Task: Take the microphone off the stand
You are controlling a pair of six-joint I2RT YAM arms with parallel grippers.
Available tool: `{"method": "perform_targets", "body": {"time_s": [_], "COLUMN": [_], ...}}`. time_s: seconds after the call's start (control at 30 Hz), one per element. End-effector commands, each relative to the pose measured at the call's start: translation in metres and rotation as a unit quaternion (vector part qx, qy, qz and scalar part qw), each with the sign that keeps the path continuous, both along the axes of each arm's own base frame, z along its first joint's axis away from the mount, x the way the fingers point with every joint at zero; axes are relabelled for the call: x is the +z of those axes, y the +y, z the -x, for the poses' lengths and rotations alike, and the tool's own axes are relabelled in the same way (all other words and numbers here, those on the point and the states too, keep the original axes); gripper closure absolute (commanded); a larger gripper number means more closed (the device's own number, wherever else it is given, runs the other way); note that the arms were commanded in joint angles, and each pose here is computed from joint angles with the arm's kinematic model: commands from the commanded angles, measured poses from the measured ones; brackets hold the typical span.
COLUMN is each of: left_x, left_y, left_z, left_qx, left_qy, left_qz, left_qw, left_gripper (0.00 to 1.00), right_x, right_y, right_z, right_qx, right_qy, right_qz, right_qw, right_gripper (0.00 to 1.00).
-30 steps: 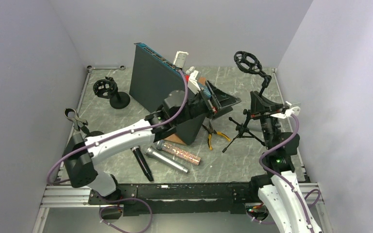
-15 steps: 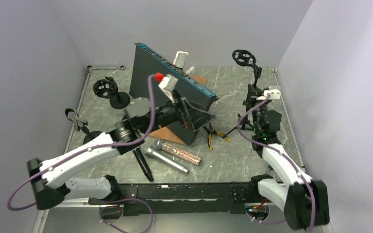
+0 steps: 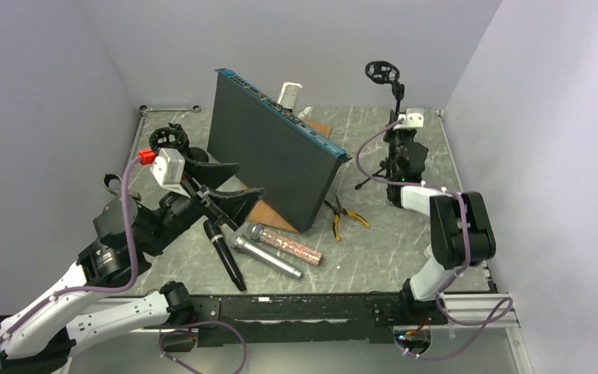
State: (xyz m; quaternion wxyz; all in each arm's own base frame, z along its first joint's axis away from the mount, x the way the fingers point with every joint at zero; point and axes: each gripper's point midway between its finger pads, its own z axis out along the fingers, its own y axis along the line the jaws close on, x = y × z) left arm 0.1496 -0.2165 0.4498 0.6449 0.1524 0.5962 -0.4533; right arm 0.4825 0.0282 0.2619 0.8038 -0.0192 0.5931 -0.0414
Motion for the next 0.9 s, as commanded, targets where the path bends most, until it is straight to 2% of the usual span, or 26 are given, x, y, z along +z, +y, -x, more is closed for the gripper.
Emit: {"method": "perform_targets", "body": {"time_s": [0.0, 0.1, 0.2, 0.3, 0.63, 0.67, 0.8, 0.87], "left_x": [-0.021, -0.021, -0.022, -0.023, -0.030, -0.032, -0.035, -0.037], "left_y": [0.010, 0.015, 0.017, 0.016, 0.001, 0.001, 0.002, 0.004], "left_z": [-0.012, -0.014, -0.015, -0.016, -0.018, -0.018, -0.017, -0.015], "left_qx": [0.042, 0.053, 0.061, 0.059, 0.044, 0.042, 0.041, 0.041], "left_qy": [0.002, -0.005, -0.009, -0.013, -0.013, -0.012, -0.004, -0.001], "left_qz": [-0.046, -0.050, -0.054, -0.053, -0.053, -0.052, -0.045, -0.043], "left_qw": [0.998, 0.997, 0.997, 0.997, 0.998, 0.998, 0.998, 0.998], "left_gripper": [0.01, 0.00, 0.01, 0.01, 0.01, 0.01, 0.01, 0.01], "right_x": [0.067, 0.045, 0.022, 0.002, -0.056, -0.061, -0.072, -0.069], "right_y": [-0.007, -0.011, -0.004, -0.002, -0.003, -0.004, -0.018, -0.016], "right_z": [-0.021, -0.042, -0.044, -0.032, 0.013, 0.018, 0.040, 0.052], "right_qx": [-0.004, 0.017, 0.059, 0.065, 0.057, 0.051, -0.008, -0.020], "right_qy": [-0.127, -0.116, -0.126, -0.141, -0.053, -0.046, -0.024, -0.020], "right_qz": [-0.021, -0.036, -0.028, -0.029, -0.054, -0.057, -0.070, -0.071], "right_qw": [0.992, 0.992, 0.990, 0.988, 0.995, 0.996, 0.997, 0.997], "right_gripper": [1.00, 1.00, 1.00, 1.00, 1.00, 0.93, 0.37, 0.21]}}
